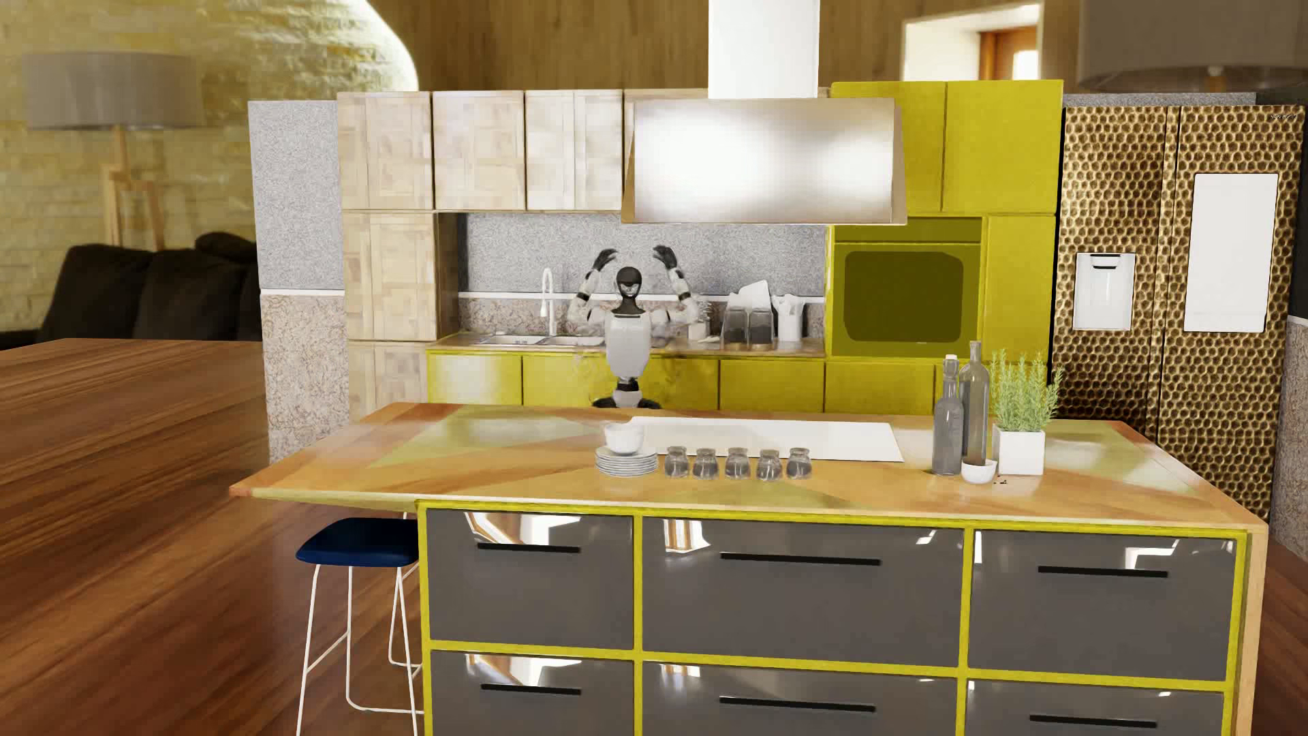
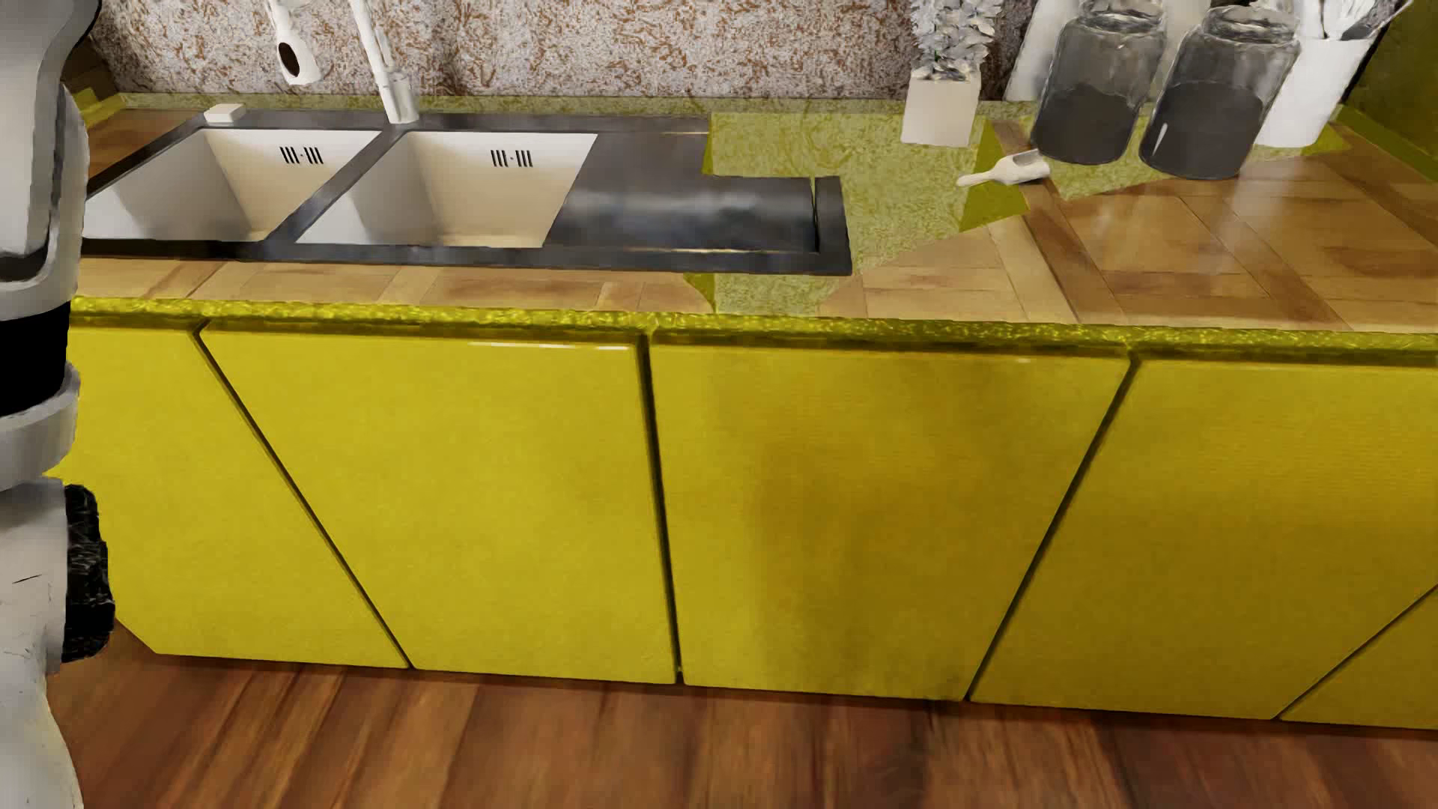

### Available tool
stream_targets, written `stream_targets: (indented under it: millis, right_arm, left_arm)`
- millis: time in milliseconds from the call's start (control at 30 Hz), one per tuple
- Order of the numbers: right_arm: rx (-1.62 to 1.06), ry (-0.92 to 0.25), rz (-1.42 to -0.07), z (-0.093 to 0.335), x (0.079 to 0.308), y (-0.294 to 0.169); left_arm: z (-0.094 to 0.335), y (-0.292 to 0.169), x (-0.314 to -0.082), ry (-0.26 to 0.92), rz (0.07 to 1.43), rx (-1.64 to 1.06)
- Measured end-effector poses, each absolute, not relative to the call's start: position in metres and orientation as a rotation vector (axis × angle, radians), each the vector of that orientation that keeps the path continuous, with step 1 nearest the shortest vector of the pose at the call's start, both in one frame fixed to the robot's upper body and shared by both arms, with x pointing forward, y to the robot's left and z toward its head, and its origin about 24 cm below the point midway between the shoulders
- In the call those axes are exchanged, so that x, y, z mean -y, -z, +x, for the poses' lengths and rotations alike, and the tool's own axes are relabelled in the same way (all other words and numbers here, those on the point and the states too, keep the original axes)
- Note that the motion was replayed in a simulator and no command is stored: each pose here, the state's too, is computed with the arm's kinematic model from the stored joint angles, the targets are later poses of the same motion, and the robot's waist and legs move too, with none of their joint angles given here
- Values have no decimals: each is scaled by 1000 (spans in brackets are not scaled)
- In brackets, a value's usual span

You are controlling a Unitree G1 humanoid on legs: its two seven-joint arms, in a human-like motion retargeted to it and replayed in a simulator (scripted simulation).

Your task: Stay put

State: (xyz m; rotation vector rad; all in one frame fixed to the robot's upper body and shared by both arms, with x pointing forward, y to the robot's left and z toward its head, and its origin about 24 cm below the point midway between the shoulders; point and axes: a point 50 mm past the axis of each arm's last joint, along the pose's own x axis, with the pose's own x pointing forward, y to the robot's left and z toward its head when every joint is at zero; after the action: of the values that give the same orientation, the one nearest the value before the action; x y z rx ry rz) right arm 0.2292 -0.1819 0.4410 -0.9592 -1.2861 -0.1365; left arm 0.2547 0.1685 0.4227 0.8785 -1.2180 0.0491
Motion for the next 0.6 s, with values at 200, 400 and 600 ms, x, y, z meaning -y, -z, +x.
stream_targets:
  millis: [200, 400, 600]
  right_arm:
    - [1159, 100, -837, 242, 198, -383]
    - [989, 173, -692, 250, 229, -330]
    - [787, 115, -643, 253, 230, -268]
  left_arm:
    - [269, -360, -184, -21, 728, 1072]
    - [277, -295, -194, -9, 592, 889]
    - [269, -230, -188, 61, 522, 699]
